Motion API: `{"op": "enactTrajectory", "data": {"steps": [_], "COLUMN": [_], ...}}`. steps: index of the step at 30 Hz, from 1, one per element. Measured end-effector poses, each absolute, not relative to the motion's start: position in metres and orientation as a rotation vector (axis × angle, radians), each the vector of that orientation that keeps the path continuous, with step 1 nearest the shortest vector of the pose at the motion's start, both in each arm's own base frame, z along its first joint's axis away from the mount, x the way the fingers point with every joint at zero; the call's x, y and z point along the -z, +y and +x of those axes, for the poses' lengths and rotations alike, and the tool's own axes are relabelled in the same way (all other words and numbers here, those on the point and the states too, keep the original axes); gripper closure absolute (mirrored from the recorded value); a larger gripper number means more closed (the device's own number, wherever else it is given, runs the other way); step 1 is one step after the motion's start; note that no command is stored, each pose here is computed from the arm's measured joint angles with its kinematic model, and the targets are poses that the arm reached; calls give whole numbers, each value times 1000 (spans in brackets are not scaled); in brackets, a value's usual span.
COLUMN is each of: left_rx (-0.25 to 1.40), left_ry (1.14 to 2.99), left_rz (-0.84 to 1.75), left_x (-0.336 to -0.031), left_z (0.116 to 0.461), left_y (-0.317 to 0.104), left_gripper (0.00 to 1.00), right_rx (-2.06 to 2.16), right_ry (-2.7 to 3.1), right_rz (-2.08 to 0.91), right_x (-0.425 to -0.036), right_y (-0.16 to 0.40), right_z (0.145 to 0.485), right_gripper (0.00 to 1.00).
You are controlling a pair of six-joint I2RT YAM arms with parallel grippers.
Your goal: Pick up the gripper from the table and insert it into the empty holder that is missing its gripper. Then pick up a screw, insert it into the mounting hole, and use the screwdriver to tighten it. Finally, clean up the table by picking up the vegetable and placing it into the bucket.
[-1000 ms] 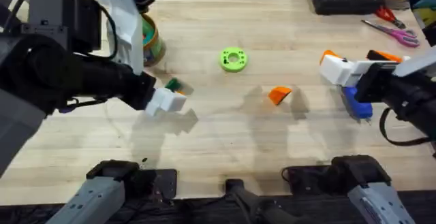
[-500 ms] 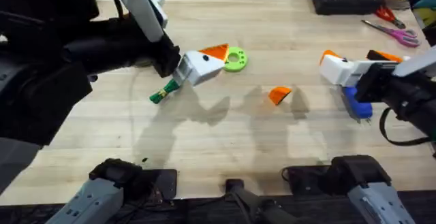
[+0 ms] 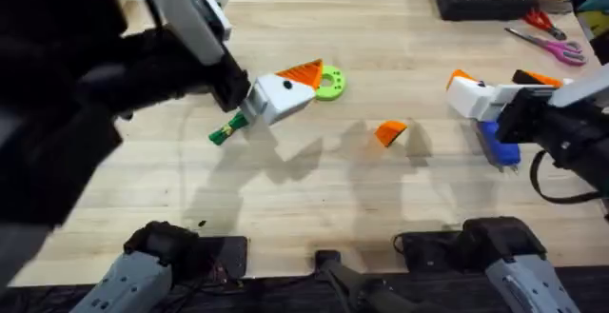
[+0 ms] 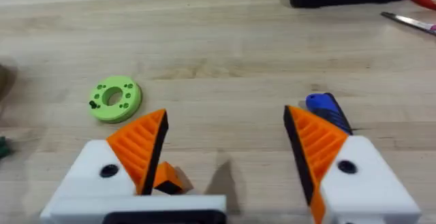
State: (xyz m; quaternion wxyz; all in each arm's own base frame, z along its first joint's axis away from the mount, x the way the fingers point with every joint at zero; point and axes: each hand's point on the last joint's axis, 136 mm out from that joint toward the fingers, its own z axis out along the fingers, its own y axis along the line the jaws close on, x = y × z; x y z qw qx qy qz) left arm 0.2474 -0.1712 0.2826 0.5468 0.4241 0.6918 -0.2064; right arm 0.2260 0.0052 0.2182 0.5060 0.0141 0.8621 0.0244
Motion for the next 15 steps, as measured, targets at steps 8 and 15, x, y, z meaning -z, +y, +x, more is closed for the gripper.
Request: {"op": "enactTrajectory", "data": {"steps": [8, 15], "left_rx": [417, 425], "left_ry": [1406, 1339], "left_rz": [990, 879], "left_x": [-269, -230], "left_z": [206, 191], "left_y": [-172, -162], "left_gripper": [14, 14], "right_rx": [-59, -59], "right_ry": [2080, 2080], "right_rz": [34, 34], "right_x": [-218, -218], "right_y": [5, 5], "right_z": [226, 226], "right_gripper": [12, 12]}}
